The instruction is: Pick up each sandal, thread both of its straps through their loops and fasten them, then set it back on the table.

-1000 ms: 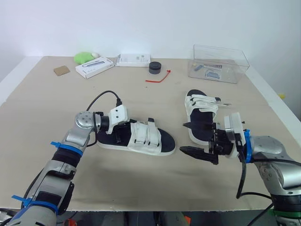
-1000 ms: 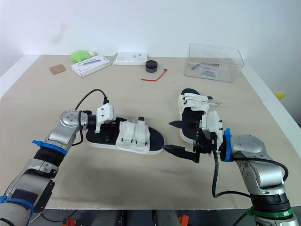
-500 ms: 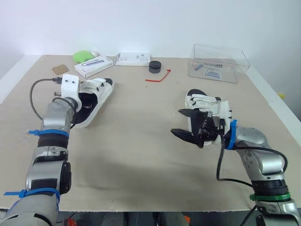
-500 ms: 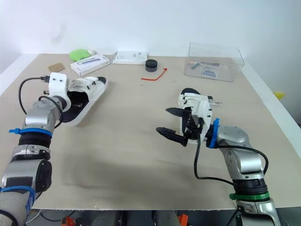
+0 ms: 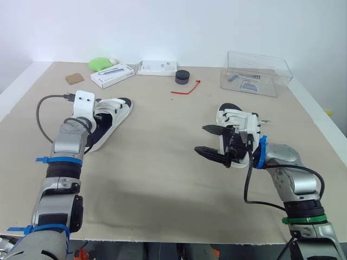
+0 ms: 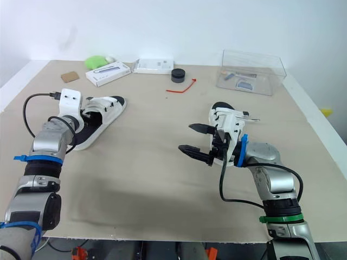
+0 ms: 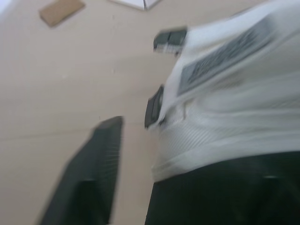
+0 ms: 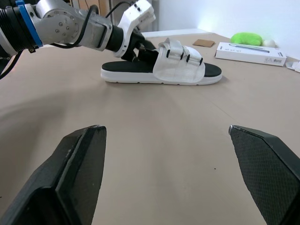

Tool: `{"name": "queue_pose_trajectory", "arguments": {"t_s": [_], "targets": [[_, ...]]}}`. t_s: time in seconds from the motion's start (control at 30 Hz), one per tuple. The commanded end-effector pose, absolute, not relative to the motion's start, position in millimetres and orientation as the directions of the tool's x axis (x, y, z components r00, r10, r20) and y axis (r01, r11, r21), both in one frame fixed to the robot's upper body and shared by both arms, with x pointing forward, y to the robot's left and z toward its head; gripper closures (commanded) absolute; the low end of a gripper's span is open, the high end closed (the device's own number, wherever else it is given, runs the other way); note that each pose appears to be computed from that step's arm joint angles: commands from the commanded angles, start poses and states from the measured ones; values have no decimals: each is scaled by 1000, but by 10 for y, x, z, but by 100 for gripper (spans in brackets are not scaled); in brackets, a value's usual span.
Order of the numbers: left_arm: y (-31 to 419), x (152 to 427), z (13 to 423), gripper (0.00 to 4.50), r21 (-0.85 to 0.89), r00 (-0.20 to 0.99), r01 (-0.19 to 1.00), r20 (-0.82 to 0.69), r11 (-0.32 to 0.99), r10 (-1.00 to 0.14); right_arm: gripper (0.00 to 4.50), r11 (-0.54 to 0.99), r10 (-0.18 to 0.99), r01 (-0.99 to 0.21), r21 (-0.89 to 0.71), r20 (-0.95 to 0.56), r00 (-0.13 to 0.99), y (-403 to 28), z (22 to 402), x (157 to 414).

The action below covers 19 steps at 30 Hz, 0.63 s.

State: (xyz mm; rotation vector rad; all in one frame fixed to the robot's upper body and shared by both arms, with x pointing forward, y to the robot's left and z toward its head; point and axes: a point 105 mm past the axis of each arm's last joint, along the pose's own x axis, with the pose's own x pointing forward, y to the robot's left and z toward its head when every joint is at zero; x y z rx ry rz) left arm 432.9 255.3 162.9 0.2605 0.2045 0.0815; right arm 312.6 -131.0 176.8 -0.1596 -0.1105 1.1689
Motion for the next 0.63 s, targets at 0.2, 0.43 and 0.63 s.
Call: {"name": "queue_pose_trajectory", "arguments": {"t_s": [0.2, 0.43, 0.63], "targets": [[2375, 3749, 2064, 3, 299, 980, 201, -47, 933, -196, 0, 396, 913, -884, -249, 2, 408, -1438, 1903, 3134], [2002, 3016, 1985, 3, 403, 756, 629, -120, 664, -643, 0, 352, 912, -890, -291, -109, 396, -1768, 1781, 3003], [2041, 2667, 1739, 3, 309, 622, 778, -264, 546, -737, 0, 380, 888, -888, -260, -168, 429, -2126, 1690, 2913]]}}
